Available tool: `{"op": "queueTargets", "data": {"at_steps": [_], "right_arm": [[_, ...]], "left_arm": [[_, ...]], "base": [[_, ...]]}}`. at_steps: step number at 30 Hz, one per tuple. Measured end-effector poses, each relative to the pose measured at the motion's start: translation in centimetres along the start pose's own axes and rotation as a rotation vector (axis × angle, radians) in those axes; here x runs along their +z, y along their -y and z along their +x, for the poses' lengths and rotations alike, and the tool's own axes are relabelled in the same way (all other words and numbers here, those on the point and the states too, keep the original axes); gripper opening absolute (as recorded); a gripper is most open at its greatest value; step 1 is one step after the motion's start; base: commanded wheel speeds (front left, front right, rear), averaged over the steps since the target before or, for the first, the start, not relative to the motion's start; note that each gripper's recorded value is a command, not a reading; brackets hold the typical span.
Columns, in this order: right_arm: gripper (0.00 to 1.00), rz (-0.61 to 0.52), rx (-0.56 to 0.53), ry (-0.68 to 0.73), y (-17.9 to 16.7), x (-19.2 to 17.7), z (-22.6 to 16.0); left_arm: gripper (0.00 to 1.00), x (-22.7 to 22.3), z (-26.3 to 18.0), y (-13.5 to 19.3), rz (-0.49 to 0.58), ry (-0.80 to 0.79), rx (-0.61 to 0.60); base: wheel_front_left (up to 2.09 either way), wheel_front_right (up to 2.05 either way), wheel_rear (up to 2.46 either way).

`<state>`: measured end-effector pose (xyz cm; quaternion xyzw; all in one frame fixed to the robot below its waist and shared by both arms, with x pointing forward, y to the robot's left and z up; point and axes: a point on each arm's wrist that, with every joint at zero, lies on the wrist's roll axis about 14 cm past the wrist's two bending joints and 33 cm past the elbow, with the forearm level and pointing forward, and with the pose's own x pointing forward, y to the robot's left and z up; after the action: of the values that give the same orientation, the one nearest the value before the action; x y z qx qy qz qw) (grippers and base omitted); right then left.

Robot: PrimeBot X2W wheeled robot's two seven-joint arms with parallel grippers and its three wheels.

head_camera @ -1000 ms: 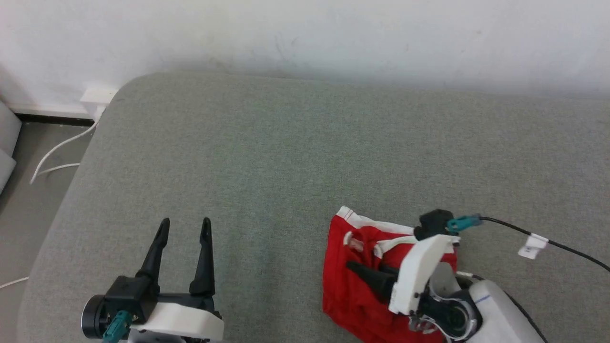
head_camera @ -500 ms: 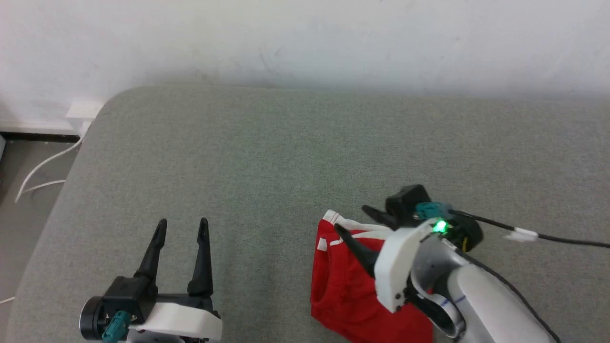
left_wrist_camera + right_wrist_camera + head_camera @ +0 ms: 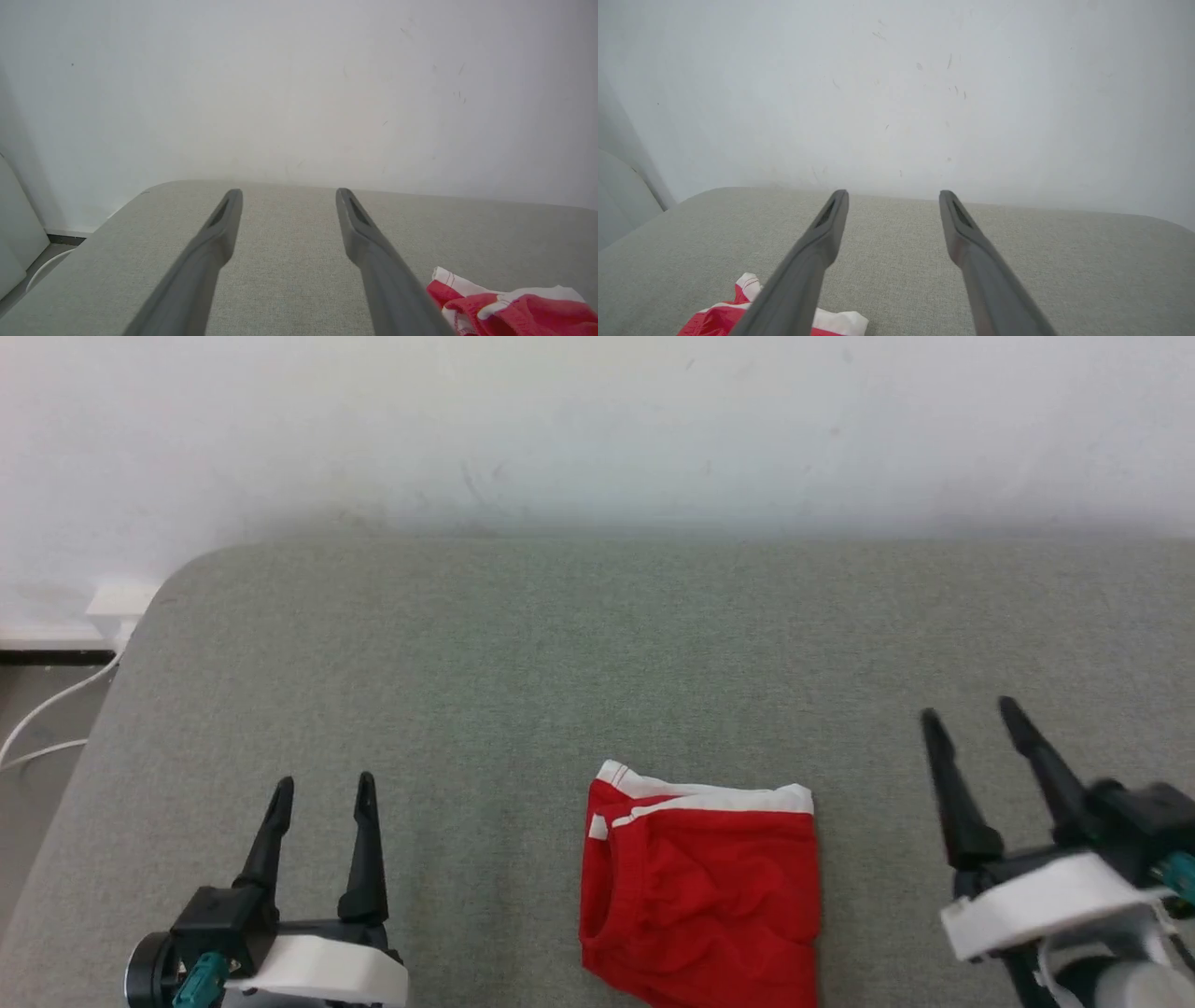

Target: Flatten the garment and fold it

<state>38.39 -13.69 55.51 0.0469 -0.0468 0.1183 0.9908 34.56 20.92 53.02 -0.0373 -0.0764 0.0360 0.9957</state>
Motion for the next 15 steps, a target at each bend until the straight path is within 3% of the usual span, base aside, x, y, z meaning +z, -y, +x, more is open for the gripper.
{"op": "queueTargets", "data": {"at_steps": [10, 15], "right_arm": [[1.0, 0.023, -0.268, -0.004, 7.0, 0.0, -6.0], [1.0, 0.182, -0.442, -0.129, 12.1, -2.7, -9.0]], "left_arm": [[1.0, -0.8, 0.0, 0.4, 0.004, -0.029, -0.02], [1.0, -1.6, -0.4, 0.4, 0.0, -0.057, -0.023]], "base": [[0.0, 0.0, 0.0], [0.0, 0.0, 0.0]]}}
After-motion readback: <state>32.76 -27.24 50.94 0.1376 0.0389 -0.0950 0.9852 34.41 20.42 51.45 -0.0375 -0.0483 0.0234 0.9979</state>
